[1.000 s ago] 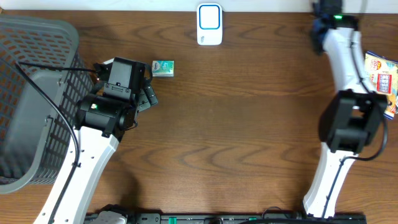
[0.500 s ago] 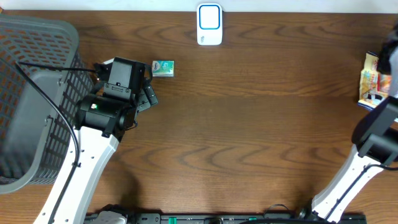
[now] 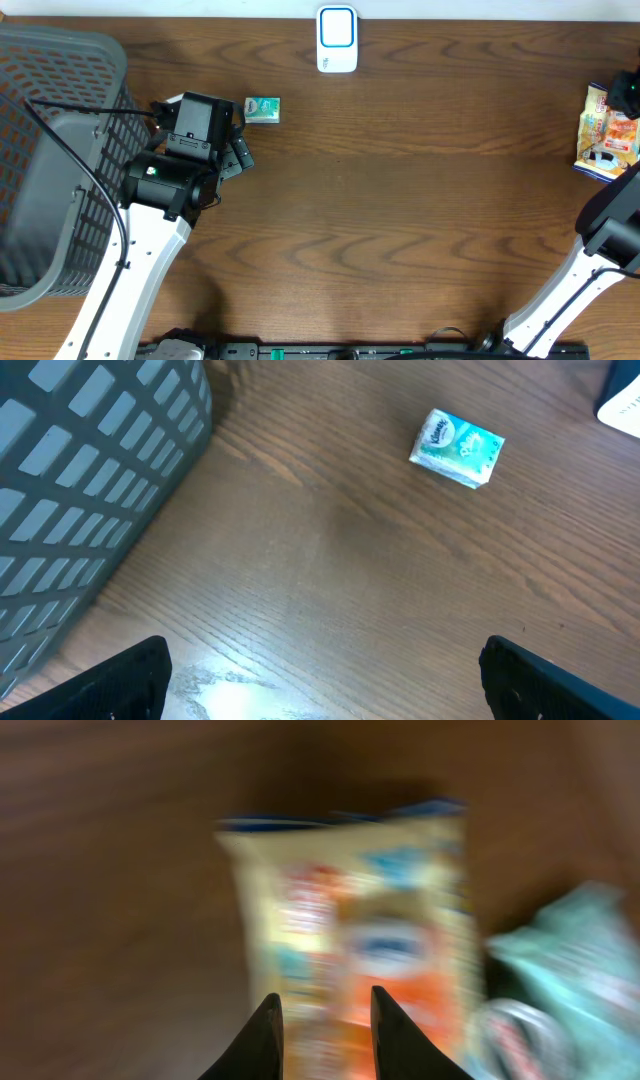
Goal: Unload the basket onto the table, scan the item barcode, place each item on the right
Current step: 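Carry the orange pack to the far right edge and release it, then reach the right gripper left to the teal tissue pack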
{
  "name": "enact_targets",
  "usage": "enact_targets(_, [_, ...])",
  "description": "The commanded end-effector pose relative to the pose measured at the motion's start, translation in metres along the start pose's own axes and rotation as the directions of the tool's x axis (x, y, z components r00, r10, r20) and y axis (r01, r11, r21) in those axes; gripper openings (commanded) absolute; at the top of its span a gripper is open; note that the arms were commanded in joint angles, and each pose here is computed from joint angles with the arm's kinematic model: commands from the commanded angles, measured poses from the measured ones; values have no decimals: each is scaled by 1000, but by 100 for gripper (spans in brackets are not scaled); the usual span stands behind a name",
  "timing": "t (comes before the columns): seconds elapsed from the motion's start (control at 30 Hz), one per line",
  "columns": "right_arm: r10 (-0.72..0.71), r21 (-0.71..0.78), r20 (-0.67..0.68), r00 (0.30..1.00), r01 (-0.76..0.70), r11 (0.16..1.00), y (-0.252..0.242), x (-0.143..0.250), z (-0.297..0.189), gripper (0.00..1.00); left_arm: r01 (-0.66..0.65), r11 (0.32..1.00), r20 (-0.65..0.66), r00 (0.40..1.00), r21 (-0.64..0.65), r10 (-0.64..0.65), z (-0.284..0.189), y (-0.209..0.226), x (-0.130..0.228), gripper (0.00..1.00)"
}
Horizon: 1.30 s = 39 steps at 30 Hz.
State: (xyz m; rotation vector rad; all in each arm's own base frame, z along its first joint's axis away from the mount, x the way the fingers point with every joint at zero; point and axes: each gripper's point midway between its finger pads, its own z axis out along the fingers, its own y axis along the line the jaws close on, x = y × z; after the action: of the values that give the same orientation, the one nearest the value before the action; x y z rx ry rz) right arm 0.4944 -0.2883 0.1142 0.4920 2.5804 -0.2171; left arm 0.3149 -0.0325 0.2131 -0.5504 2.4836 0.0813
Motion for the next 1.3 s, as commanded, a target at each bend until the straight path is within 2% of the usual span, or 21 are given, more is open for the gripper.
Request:
enact_targets(0.0, [6,-353,63,998,16,935,73,-14,-15,25,-9,1000,6,1000,-19,9,1,3,-2,98])
enact_targets(0.1, [-18,-494,78,997,55,868,117,-15,-27,32,-9,1000,6,1000,-19,9,1,3,-2,98])
enact_targets(0.17, [-39,-576,68,997,71,814,149,-11,-36,47,-9,1000,6,1000,-19,9,1,3,-2,98])
enact_targets(0.33, [-120,-752,67,990,129,646,235,4,-67,64,-9,1000,6,1000,-19,9,1,3,-2,98])
enact_targets(0.4, [-163,-795,85,983,165,583,270,11,-80,74,-9,1000,6,1000,-19,9,1,3,-2,98])
enact_targets(0.5, [-234,-823,139,962,244,513,323,21,-95,79,-9,1000,6,1000,-19,9,1,3,-2,98])
enact_targets(0.63, [-314,-832,247,917,367,416,393,37,-119,77,-9,1000,6,1000,-19,9,1,3,-2,98])
enact_targets(0.67, [-327,-827,263,908,386,409,410,42,-123,77,-9,1000,6,1000,-19,9,1,3,-2,98])
enact_targets(0.77, [-347,-775,275,897,420,472,456,54,-128,76,-9,1000,6,1000,-19,9,1,3,-2,98])
enact_targets(0.9, [-353,-701,317,880,468,539,513,74,-143,70,-9,1000,6,1000,-19,9,1,3,-2,98])
enact_targets(1.0, [-343,-677,350,872,489,551,548,90,-160,75,-9,1000,6,1000,-19,9,1,3,-2,98])
enact_targets(1.13, [-290,-639,336,896,444,628,577,107,-169,75,-9,1000,6,1000,-19,9,1,3,-2,98])
enact_targets(1.27, [-246,-672,263,933,361,647,601,134,-163,72,-9,1000,6,1000,-19,9,1,3,-2,98])
